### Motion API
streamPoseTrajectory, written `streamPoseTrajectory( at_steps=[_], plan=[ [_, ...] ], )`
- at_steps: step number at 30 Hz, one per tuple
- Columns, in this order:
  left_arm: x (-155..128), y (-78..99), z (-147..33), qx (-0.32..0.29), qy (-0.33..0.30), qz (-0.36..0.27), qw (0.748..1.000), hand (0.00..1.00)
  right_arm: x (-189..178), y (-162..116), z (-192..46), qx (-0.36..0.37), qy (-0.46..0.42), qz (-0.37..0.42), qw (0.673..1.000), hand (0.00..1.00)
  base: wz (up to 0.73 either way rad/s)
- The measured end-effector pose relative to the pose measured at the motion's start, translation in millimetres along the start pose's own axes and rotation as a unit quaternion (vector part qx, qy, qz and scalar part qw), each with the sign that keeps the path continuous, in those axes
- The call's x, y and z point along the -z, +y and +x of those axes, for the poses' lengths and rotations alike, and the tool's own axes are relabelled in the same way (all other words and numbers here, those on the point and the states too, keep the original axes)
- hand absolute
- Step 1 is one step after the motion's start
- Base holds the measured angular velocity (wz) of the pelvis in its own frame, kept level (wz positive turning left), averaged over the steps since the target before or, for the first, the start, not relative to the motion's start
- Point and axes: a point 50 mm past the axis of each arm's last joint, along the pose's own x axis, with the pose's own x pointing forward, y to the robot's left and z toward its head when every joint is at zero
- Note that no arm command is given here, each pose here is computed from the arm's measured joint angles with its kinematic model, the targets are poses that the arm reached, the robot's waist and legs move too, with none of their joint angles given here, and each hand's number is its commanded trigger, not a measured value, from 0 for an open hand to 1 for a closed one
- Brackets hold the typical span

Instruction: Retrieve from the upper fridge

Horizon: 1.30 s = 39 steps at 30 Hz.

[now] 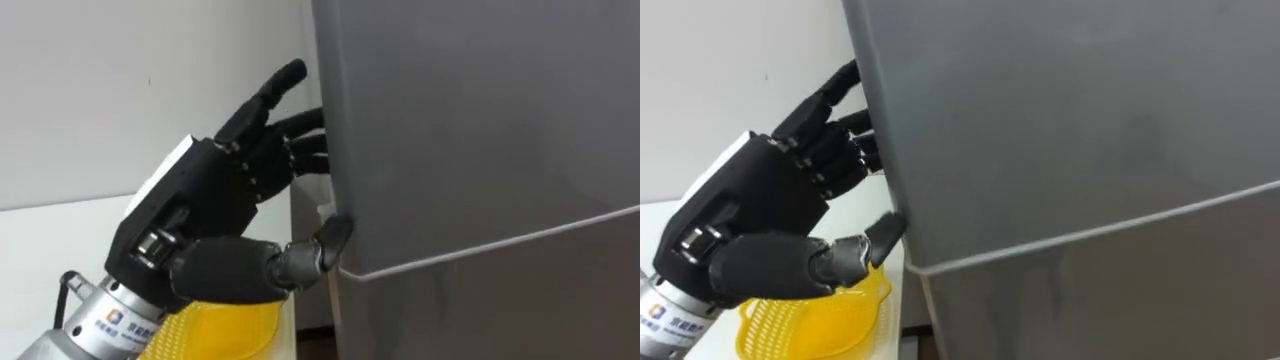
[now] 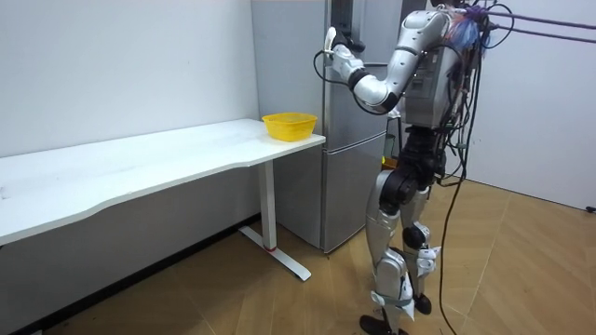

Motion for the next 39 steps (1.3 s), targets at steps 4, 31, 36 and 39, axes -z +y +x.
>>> streamPoseTrajectory(
  at_steps=[4,31,36,39],
  plan=[
    [1.4,-3.2,0.9,0.012,0.001,-0.005,1.0,0.0,1.3,1.1,0.0,-0.004,0.002,-0.002,1.0,0.0,0.0],
    [4.8,-24.2,4.8,0.103,-0.018,-0.084,0.991,0.0,4.7,4.0,-0.2,-0.021,0.007,-0.003,1.0,0.0,0.0],
    [4.7,-27.5,6.8,0.117,-0.02,-0.088,0.989,0.0,4.5,5.0,-0.2,-0.022,0.007,-0.008,1.0,0.0,0.0],
    [4.4,-31.1,9.1,0.13,-0.023,-0.097,0.987,0.0,3.9,4.6,-0.2,-0.021,0.006,-0.009,1.0,0.0,0.0]
  ],
)
